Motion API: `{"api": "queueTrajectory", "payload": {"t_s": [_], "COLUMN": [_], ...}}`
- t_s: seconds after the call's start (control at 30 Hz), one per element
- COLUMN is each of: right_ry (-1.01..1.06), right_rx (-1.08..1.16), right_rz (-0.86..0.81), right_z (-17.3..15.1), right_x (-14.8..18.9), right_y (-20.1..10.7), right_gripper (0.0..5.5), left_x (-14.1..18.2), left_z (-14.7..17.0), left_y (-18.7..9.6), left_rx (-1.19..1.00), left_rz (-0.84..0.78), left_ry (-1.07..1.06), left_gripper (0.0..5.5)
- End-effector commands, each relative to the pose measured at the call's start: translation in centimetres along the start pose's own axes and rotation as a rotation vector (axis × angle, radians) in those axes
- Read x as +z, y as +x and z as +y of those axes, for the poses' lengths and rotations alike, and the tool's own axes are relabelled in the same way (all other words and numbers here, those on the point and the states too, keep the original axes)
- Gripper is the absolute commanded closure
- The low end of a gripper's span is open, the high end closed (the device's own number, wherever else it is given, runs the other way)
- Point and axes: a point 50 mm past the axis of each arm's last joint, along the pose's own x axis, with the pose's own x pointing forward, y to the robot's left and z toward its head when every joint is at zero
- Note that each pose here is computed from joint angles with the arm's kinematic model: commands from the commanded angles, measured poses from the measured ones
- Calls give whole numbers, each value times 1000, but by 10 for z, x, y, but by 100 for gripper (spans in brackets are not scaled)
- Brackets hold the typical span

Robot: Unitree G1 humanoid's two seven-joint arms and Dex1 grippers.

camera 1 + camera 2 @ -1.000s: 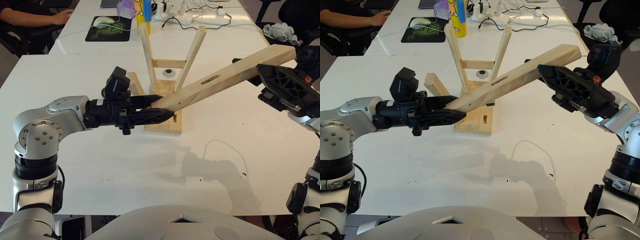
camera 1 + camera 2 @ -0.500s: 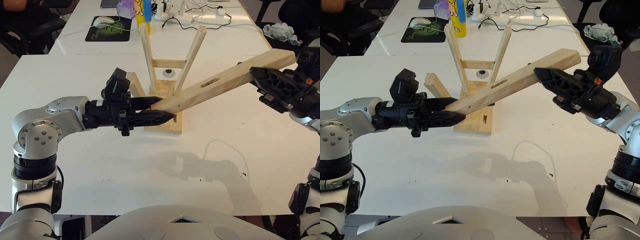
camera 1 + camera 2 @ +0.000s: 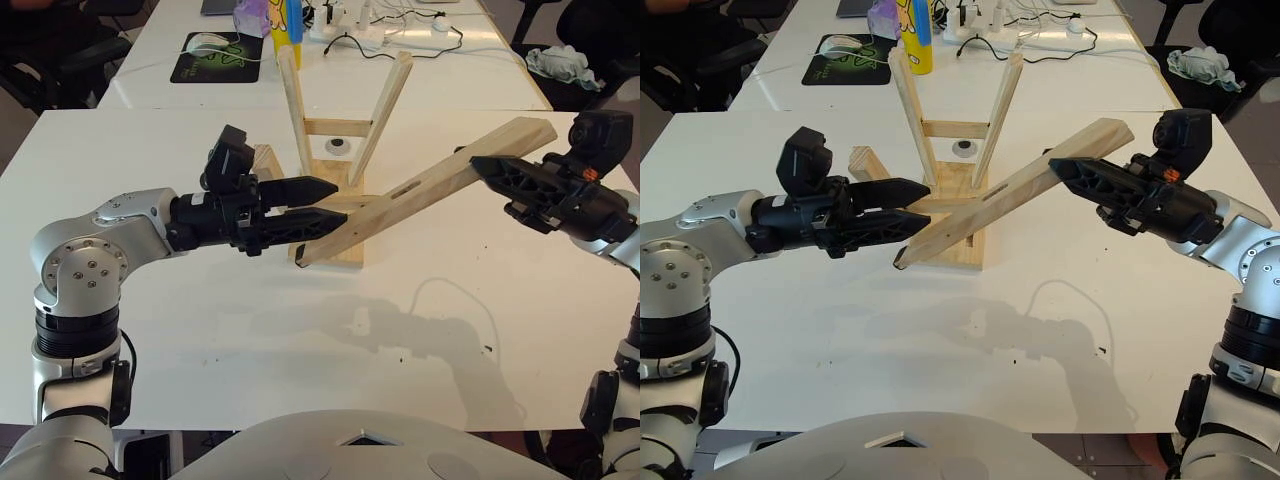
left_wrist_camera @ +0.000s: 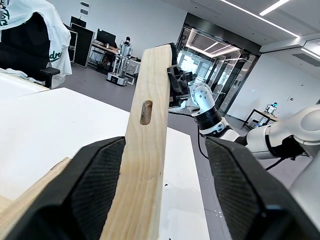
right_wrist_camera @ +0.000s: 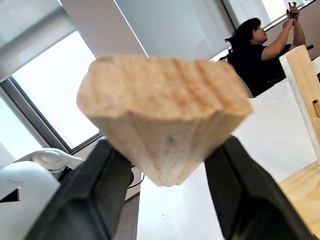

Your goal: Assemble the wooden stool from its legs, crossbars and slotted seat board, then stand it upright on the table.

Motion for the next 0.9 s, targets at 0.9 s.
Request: {"api": "queueTrajectory", "payload": {"t_s": [0.9], "right_ry": [-170], "right_rx": [-281], "right_rz": [287], "right_z": [-20], "right_x": [18], "right_y": [-48], "right_gripper": [338], "left_x": [-114], "left_z": [46], "left_y": [26], "left_rx": [500], "left_rz": [481], "left_ry": [481], "left_gripper": [256]}}
